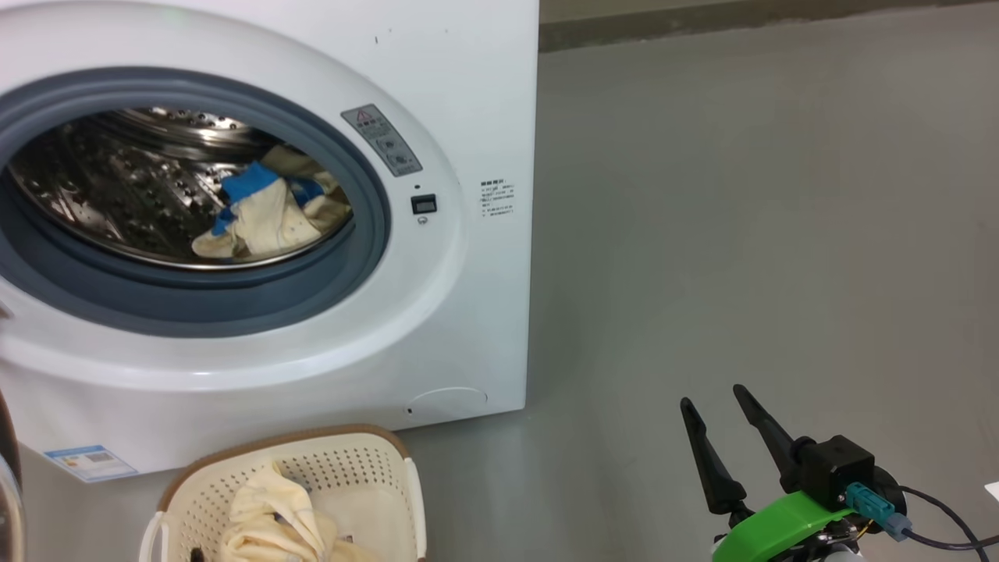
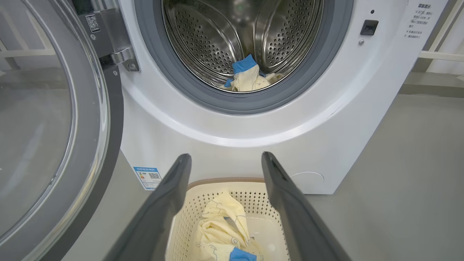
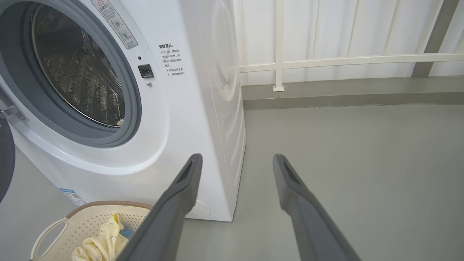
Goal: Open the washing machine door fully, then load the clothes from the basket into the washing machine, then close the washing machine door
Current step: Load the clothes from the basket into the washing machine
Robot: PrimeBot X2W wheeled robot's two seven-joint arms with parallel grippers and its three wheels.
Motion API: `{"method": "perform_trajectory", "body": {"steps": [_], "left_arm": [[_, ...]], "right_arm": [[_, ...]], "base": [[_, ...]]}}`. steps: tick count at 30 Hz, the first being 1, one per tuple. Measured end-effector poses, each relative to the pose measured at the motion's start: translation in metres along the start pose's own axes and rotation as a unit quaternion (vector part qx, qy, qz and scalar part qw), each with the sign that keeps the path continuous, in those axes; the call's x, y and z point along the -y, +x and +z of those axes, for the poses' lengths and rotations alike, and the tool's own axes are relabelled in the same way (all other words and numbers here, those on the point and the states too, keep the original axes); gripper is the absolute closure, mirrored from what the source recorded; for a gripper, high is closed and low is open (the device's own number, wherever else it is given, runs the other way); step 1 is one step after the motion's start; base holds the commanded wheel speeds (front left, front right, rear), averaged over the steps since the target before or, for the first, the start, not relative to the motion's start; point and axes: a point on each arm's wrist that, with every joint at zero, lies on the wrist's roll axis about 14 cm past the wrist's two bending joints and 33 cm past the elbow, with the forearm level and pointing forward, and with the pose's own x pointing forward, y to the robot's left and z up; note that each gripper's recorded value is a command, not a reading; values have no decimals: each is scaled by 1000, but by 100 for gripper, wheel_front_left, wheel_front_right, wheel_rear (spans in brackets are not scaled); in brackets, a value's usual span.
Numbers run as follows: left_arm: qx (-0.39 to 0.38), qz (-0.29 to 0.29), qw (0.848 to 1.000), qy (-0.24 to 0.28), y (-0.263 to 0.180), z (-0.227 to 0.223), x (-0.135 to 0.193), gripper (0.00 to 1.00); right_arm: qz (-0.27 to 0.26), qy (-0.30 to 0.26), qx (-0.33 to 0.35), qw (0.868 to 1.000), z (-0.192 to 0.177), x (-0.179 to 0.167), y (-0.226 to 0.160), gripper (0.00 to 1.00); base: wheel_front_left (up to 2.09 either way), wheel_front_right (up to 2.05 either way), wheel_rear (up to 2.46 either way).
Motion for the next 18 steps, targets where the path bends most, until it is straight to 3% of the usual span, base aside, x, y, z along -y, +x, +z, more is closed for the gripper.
{"method": "perform_trajectory", "body": {"steps": [18], "left_arm": [[-125, -10, 991, -37, 42, -78, 3, 0]], "right_arm": [[-13, 4, -39, 999, -32, 14, 30, 0]], "base": [[0, 0, 0]]}}
